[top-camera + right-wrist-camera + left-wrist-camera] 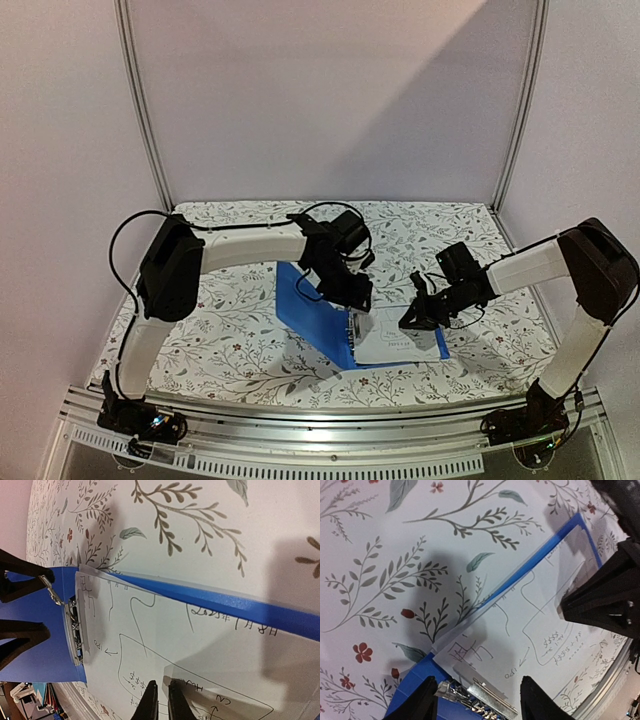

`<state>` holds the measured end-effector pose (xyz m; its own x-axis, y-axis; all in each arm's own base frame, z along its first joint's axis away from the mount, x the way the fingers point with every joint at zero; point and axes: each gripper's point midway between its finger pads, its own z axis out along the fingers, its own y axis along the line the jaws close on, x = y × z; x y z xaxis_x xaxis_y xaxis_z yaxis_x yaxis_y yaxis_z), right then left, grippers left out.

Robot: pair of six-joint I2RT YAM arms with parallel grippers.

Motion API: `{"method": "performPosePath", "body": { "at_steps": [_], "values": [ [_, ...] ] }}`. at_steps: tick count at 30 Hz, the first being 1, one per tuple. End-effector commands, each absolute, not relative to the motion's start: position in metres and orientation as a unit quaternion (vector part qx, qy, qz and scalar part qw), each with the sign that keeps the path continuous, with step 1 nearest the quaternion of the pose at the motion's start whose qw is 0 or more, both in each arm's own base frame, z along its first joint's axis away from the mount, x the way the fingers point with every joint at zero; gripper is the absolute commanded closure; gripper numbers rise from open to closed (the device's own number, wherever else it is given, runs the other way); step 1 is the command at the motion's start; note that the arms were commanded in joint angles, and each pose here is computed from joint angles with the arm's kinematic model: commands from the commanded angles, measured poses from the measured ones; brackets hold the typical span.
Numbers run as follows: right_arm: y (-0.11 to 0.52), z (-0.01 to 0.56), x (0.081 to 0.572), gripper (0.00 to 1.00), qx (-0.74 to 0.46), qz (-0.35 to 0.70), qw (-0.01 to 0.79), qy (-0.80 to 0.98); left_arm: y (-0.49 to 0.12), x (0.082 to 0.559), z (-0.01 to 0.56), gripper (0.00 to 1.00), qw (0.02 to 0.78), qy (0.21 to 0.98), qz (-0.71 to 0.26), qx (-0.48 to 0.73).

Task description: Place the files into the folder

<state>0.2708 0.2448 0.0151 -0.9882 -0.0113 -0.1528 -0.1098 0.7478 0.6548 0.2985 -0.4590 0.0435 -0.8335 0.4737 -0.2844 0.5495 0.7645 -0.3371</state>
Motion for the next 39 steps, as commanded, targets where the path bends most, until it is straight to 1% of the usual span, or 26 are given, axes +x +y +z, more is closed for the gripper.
{"method": "performPosePath", "body": {
  "at_steps": [1, 12, 17, 21, 24, 29, 31, 32, 36, 39],
  "values": [
    [0.241, -0.001, 0.262, 0.92, -0.026, 0.339, 0.051, 0.939, -0.469, 0.292, 0.078, 0.44, 0.117, 0.921, -0.243, 0.279],
    [0.241, 0.000, 0.262, 0.92, -0.026, 0.339, 0.051, 0.939, -0.471, 0.258, 0.075, 0.47, 0.085, 0.915, -0.277, 0.281],
    [0.245, 0.005, 0.264, 0.92, -0.030, 0.345, 0.058, 0.936, -0.476, 0.251, 0.083, 0.47, 0.090, 0.912, -0.288, 0.280],
    [0.252, 0.016, 0.265, 0.90, -0.042, 0.360, 0.071, 0.929, -0.478, 0.262, 0.103, 0.47, 0.119, 0.912, -0.280, 0.274],
    [0.261, 0.031, 0.265, 0.86, -0.056, 0.374, 0.084, 0.922, -0.478, 0.273, 0.120, 0.47, 0.149, 0.913, -0.268, 0.270],
    [0.278, 0.067, 0.267, 0.74, -0.081, 0.385, 0.121, 0.911, -0.460, 0.302, 0.146, 0.44, 0.220, 0.920, -0.230, 0.228],
    [0.286, 0.080, 0.266, 0.67, -0.086, 0.387, 0.129, 0.909, -0.450, 0.311, 0.150, 0.44, 0.233, 0.925, -0.220, 0.202],
    [0.291, 0.084, 0.265, 0.65, -0.088, 0.390, 0.131, 0.907, -0.443, 0.317, 0.152, 0.44, 0.242, 0.928, -0.213, 0.187],
    [0.316, 0.091, 0.254, 0.63, -0.077, 0.415, 0.103, 0.901, -0.428, 0.323, 0.146, 0.44, 0.256, 0.934, -0.195, 0.158],
    [0.337, 0.086, 0.245, 0.63, -0.071, 0.437, 0.068, 0.894, -0.419, 0.322, 0.133, 0.48, 0.249, 0.942, -0.180, 0.135]
  ]
}}
